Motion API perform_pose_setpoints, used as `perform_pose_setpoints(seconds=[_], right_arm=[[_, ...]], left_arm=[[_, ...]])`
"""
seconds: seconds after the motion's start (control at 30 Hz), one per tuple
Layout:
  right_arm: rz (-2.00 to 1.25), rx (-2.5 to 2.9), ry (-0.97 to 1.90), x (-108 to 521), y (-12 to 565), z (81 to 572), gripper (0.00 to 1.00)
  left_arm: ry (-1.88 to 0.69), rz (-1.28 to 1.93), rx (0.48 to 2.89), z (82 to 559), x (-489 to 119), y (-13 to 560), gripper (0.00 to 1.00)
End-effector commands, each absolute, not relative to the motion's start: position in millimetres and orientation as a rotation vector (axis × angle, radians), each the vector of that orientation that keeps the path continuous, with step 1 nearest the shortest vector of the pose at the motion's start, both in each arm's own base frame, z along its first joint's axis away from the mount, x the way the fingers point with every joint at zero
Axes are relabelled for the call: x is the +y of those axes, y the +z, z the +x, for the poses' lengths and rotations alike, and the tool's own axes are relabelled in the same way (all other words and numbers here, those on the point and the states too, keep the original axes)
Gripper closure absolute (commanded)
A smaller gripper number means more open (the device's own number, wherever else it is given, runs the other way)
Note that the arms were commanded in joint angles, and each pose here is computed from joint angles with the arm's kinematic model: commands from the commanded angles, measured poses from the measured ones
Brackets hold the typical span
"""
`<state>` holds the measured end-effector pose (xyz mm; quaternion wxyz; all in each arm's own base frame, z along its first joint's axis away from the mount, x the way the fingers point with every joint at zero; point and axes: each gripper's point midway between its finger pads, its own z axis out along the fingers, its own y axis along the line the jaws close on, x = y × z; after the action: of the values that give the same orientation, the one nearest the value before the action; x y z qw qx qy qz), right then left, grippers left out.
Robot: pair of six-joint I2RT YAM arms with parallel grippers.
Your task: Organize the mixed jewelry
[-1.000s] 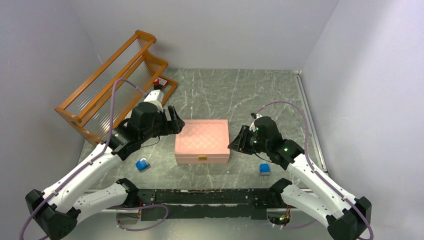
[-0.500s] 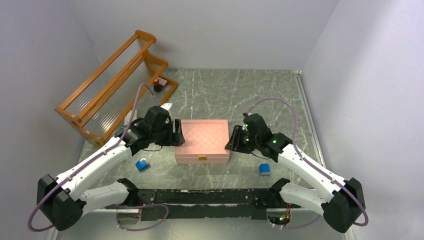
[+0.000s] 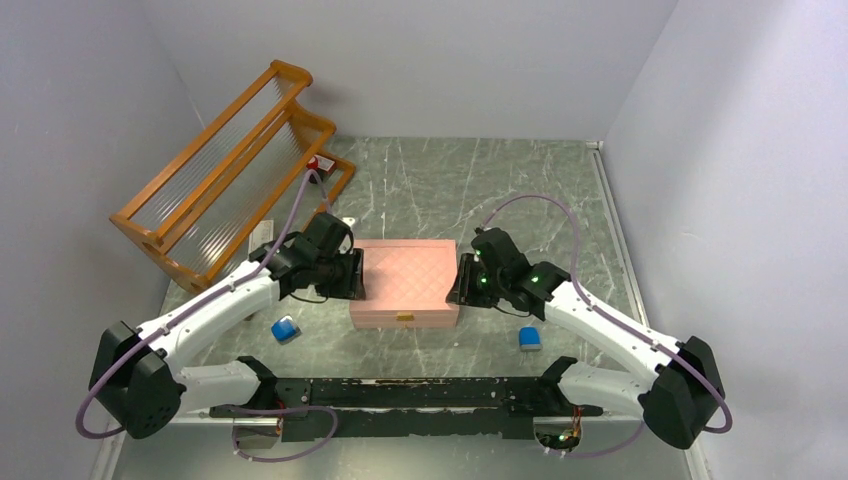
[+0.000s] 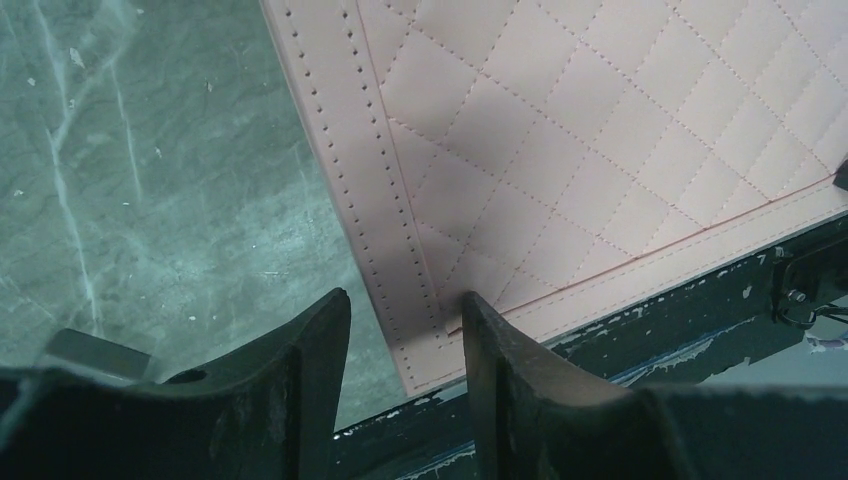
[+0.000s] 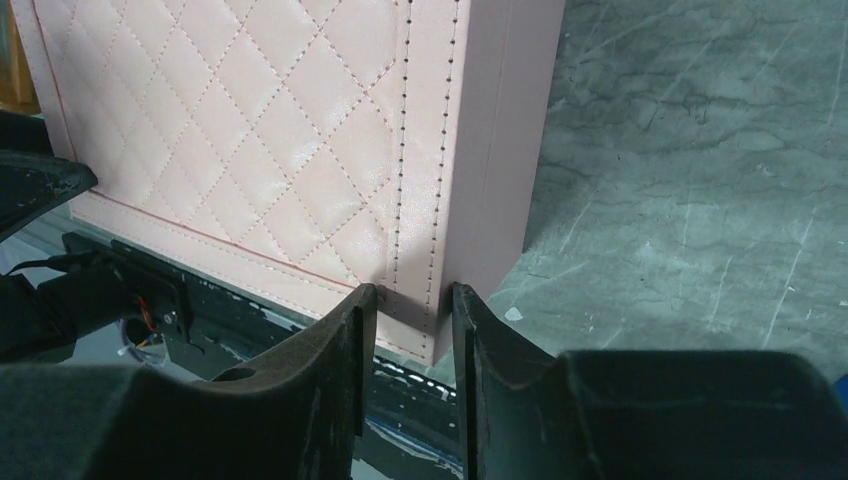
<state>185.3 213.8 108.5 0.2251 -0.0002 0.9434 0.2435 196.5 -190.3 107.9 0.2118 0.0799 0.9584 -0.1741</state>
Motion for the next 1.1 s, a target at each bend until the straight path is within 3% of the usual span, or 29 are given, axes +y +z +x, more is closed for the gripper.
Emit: perform_pose_setpoints(seconds=[0.0, 0.5, 0.73, 0.83, 0.9, 1.07], right_arm=[[0.007, 2.695, 0.541, 205, 79, 174, 0.66], [0.033, 2.839, 0.251, 188, 4, 157, 0.72], [0.046, 2.649, 0.306, 200, 56, 192, 0.67], [0.063, 2.481, 0.350, 199, 105, 213, 0.56], [0.074, 2.364, 0.358, 192, 140, 223, 0.41], [0.125, 2.117, 0.354, 160, 223, 232, 0.08]], left_arm=[[-0.407, 0.267, 2.774, 182, -179, 80, 0.51], [-0.212, 0.258, 2.916, 171, -161, 29, 0.54], [-0.319, 0.256, 2.772, 197, -182, 62, 0.58], [-0.390, 0.219, 2.601, 219, -191, 107, 0.57], [-0.403, 0.169, 2.467, 232, -188, 144, 0.55], [-0.402, 0.057, 2.161, 242, -159, 230, 0.37]])
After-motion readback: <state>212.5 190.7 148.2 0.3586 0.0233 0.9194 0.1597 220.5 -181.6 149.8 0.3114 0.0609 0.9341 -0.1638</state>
